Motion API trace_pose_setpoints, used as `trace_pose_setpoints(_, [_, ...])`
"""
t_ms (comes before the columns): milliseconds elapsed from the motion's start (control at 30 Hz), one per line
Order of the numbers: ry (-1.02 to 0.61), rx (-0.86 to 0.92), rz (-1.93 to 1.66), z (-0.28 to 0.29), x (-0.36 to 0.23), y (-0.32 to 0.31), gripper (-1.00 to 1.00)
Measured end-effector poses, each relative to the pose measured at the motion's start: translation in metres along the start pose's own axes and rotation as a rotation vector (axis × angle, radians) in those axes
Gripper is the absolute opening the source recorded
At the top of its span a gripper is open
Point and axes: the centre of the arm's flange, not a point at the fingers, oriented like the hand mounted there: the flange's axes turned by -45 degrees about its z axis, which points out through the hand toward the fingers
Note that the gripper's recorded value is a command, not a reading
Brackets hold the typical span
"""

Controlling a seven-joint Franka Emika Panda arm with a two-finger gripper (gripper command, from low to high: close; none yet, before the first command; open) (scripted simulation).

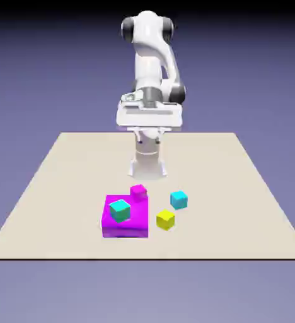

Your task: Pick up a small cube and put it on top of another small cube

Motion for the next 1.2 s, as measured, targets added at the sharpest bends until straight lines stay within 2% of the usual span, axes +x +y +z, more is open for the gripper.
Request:
trace_pose_setpoints(333, [-0.662,0.065,-0.146,0.116,-0.083,-0.084,0.00])
trace_pose_setpoints(667, [-1.312,0.049,-0.340,0.167,-0.208,-0.158,0.00])
trace_pose_setpoints(700, [-1.365,0.044,-0.358,0.168,-0.219,-0.164,0.00])
trace_pose_setpoints(867, [-1.365,0.043,-0.358,0.191,-0.273,-0.157,0.00])
trace_pose_setpoints(900, [-1.365,0.044,-0.358,0.194,-0.280,-0.156,-1.00])
trace_pose_setpoints(967, [-1.365,0.045,-0.357,0.194,-0.280,-0.156,-1.00])
trace_pose_setpoints(1133, [-1.365,0.046,-0.356,0.168,-0.219,-0.164,-1.00])
trace_pose_setpoints(1200, [-1.370,0.042,-0.285,0.175,-0.204,-0.154,-1.00])
